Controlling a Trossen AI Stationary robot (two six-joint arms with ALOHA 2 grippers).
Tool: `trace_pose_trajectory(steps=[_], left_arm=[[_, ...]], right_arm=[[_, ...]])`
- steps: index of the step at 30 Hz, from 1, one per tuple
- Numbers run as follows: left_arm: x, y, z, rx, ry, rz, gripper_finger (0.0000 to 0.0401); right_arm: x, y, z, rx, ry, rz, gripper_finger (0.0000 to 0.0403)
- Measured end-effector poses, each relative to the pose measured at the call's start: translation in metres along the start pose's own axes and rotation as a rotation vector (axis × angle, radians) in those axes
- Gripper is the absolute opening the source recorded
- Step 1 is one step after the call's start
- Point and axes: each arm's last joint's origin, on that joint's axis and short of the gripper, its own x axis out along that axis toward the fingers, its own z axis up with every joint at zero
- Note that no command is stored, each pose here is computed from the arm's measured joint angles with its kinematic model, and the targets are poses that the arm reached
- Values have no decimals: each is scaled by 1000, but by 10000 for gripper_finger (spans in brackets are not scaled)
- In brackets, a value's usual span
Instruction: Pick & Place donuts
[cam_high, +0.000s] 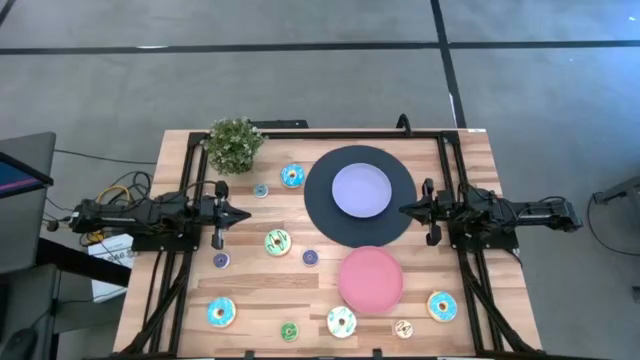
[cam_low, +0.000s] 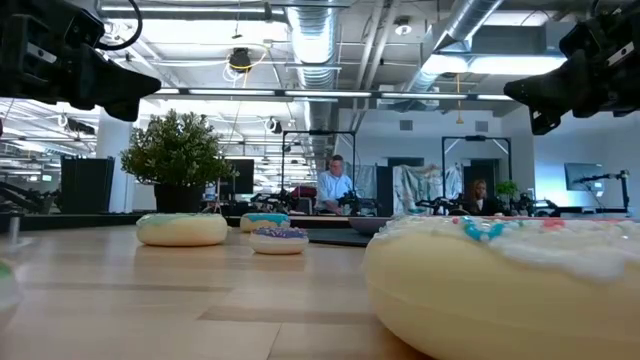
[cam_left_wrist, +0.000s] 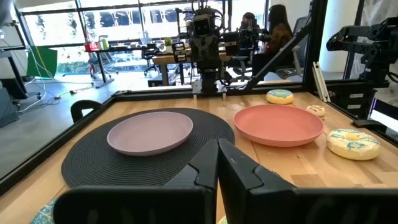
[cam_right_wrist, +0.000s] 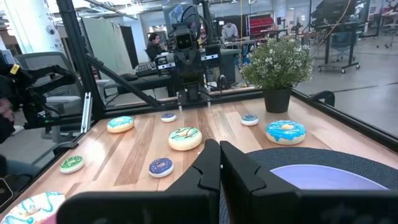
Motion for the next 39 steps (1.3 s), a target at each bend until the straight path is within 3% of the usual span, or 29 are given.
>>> trace_pose_trajectory(steps=[15, 19, 24, 33, 39], left_arm=[[0, 0, 0, -36, -1, -9, 0], [0, 3, 2, -50, -20, 92, 11], [-1, 6, 2, -101, -25, 192, 82], [-1, 7, 3, -136, -34, 240, 277], [-2, 10, 10, -228, -108, 314, 312]], right_arm=[[0, 0, 0, 0, 0, 0, 0], [0, 0, 0, 0, 0, 0, 0], [0, 0, 0, 0, 0, 0, 0], [0, 0, 0, 0, 0, 0, 0], [0, 0, 0, 0, 0, 0, 0]])
